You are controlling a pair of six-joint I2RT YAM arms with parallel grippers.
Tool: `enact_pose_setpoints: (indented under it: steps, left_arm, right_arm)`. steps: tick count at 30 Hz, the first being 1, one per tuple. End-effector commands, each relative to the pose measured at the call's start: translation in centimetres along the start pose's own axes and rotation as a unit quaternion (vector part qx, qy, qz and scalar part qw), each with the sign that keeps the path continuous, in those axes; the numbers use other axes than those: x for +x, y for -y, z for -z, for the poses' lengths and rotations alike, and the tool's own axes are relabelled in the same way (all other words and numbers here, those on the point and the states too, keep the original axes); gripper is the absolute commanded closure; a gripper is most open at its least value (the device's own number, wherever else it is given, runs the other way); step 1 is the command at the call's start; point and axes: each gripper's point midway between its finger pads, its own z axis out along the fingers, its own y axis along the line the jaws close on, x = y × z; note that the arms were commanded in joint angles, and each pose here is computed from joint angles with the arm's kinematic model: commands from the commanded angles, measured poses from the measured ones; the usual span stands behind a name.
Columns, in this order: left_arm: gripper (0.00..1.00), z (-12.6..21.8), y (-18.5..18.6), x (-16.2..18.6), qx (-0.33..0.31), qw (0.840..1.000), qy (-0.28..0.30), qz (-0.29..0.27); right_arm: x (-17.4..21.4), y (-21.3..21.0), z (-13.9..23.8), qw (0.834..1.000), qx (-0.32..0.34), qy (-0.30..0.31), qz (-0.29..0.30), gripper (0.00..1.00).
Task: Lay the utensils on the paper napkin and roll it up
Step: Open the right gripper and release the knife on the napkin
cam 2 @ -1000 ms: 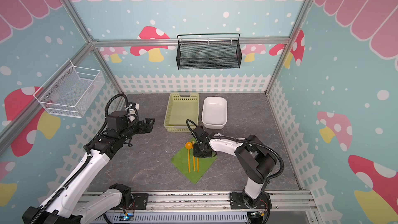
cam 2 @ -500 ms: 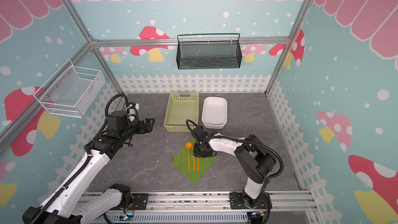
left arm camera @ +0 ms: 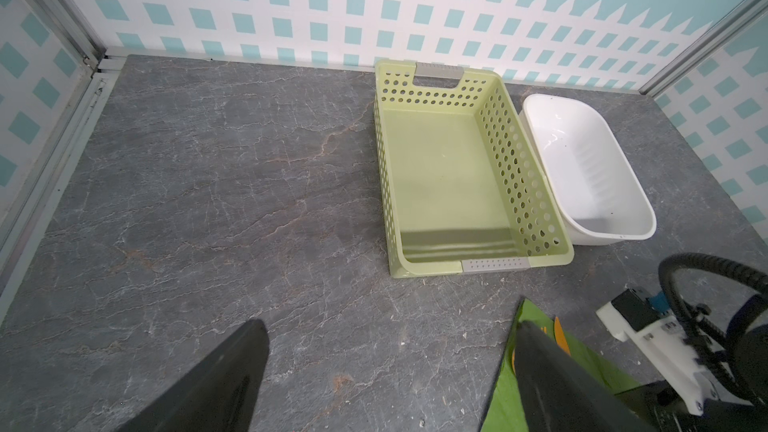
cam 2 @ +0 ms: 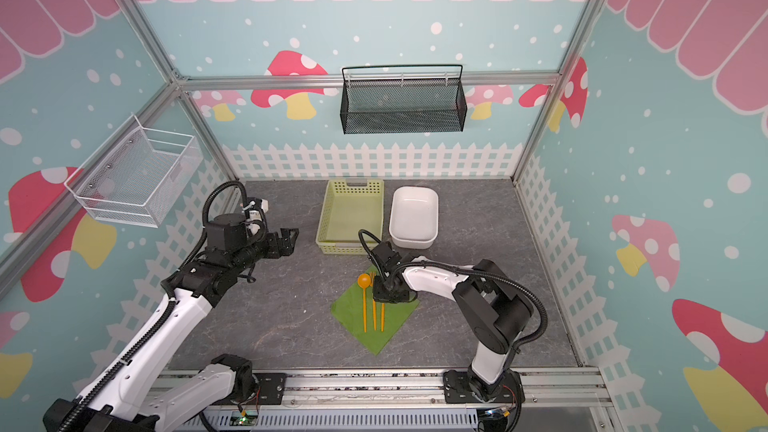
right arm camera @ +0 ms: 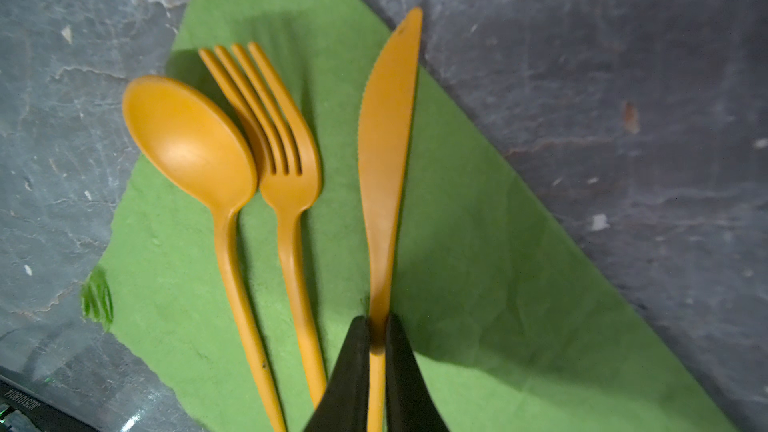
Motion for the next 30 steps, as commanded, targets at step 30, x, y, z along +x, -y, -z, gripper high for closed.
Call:
enact_pose_setpoints:
  steps: [30]
  left_arm:
    - [0.06,0.34,-0.35,0.16,-0.007,1.0,0.001,-0.001]
  right_arm:
    - [-0.24,0.11,-0.2,1.0,0.023,-0.004,0.01,0.91]
